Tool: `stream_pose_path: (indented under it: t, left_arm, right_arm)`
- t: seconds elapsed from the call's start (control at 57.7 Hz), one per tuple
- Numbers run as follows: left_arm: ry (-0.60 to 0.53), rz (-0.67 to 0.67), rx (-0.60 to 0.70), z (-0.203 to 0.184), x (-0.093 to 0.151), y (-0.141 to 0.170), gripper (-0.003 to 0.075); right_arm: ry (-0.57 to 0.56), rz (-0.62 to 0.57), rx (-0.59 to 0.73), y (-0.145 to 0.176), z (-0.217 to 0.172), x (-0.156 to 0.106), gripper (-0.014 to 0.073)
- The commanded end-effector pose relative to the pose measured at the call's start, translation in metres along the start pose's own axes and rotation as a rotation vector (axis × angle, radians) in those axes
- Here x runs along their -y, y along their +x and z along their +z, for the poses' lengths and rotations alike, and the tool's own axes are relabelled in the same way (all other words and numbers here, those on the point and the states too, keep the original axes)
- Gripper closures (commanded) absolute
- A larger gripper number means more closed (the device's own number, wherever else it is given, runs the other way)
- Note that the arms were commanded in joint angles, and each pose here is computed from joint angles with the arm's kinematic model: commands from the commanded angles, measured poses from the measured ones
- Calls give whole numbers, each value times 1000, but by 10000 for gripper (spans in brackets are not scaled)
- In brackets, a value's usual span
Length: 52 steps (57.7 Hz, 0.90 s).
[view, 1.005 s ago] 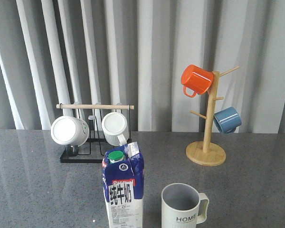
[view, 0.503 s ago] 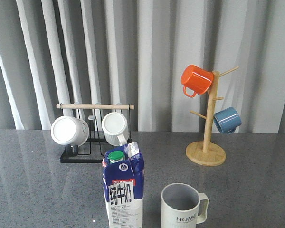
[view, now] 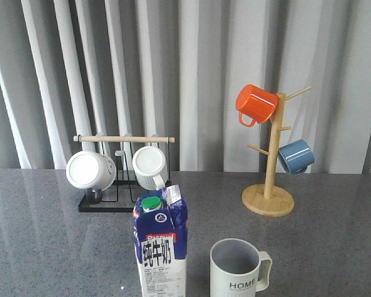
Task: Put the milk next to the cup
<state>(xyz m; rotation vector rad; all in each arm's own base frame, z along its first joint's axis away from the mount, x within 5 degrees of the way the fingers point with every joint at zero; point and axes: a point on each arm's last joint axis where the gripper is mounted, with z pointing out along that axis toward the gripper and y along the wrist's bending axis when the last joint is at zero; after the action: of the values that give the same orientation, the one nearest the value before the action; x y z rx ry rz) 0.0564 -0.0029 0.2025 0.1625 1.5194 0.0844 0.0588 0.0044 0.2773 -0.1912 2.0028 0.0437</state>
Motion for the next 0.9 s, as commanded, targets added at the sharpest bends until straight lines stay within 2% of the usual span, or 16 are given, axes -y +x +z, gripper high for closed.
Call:
stream_pose_path:
  t: [0.0,0.243,0.364,0.676,0.884]
  left_arm:
    - [-8,-10,97,-2,-1,-13,728]
    - [-8,-10,97,-2,-1,-13,726]
    - [-8,-10,97,-2,-1,-13,726]
    - [-8,-10,97,-2,-1,-13,726]
    - [-8,-10,97,-2,-1,-13,726]
  right_arm:
    - [3,-16,83,-13,-3,1,581]
    - [9,-19,94,-8,2,0,581]
    - [34,-22,165,9,17,-1,581]
    - [141,89,419,58,31,2,581]
    - [207,149,433,76,32,4,581]
